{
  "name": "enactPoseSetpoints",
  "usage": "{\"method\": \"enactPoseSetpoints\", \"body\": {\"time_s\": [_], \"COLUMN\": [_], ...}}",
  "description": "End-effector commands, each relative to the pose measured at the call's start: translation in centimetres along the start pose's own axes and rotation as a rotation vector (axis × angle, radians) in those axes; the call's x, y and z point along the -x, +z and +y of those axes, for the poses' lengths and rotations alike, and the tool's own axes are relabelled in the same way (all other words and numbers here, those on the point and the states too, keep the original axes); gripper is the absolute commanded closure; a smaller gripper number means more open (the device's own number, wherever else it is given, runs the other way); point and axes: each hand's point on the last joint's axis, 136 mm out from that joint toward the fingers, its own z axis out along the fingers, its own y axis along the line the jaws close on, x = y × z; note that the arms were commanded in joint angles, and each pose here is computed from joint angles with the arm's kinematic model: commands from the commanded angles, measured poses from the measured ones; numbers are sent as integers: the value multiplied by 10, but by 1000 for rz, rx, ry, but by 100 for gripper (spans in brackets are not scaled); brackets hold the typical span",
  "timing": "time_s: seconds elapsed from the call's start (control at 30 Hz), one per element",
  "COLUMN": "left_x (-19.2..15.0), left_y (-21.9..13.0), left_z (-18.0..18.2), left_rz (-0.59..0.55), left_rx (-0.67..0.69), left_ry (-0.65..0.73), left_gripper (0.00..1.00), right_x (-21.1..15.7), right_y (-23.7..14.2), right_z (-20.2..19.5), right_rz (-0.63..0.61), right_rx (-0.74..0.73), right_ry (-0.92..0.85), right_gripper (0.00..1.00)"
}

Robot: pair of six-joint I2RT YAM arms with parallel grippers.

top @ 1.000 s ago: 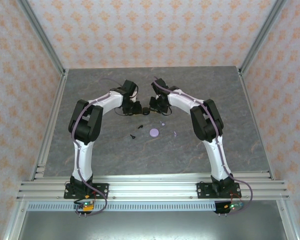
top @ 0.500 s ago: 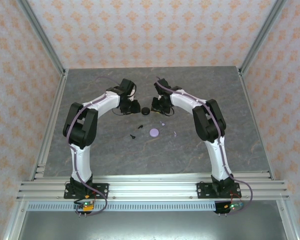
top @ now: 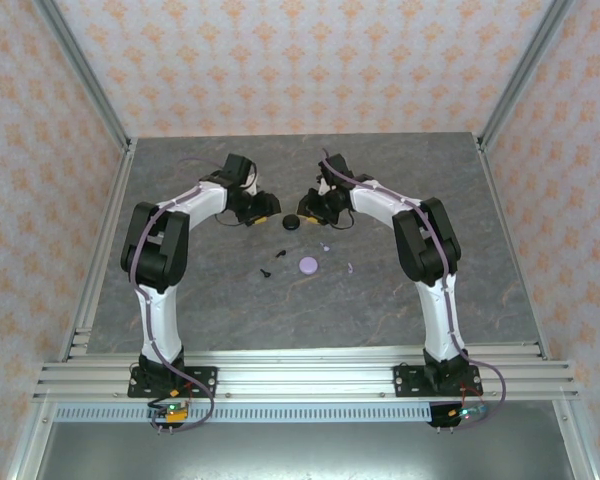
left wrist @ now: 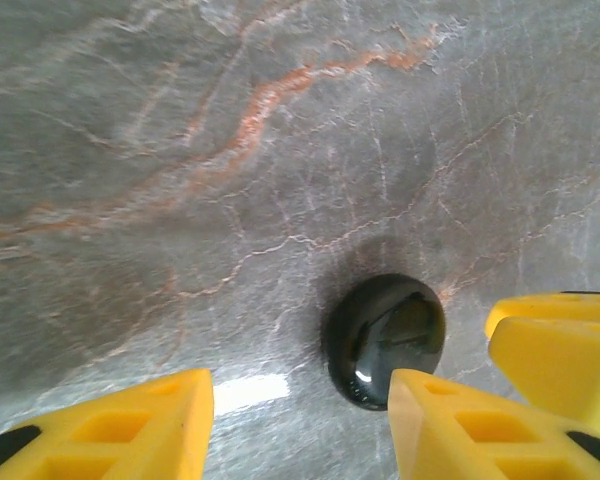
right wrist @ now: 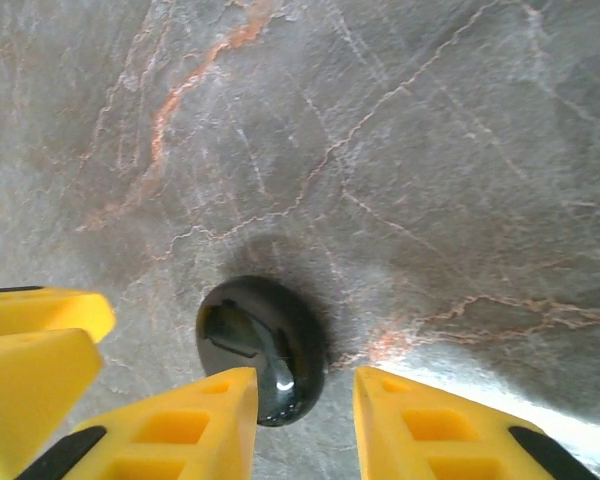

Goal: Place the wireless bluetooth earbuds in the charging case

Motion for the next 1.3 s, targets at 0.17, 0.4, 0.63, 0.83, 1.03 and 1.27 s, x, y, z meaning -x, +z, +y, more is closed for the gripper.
{"method": "enactPoseSetpoints", "body": {"time_s": [0.17, 0.4, 0.63, 0.83, 1.03, 1.27], "left_x": [-9, -14, -19, -21, -25, -27], "left_y": [18, 24, 31, 38, 44, 46], "left_z": [-5, -6, -7, -11, -17, -18], "left_rz": [49, 66, 81, 93, 102, 96], "left_rx": [-83, -110, -118, -141, -157, -170], "left_ry": [-60, -79, -88, -102, -108, -126], "left_gripper": [49, 48, 49, 50, 51, 54], "right_x": [0, -3, -4, -5, -5, -6], "right_y": [2, 7, 13, 17, 20, 22], "right_z": [14, 12, 5, 4, -1, -7], "right_rz": [22, 42, 52, 59, 58, 59], "right_rx": [69, 76, 62, 72, 76, 80], "right_ry": [12, 19, 32, 44, 60, 84], "right_gripper": [69, 72, 73, 75, 78, 82]}}
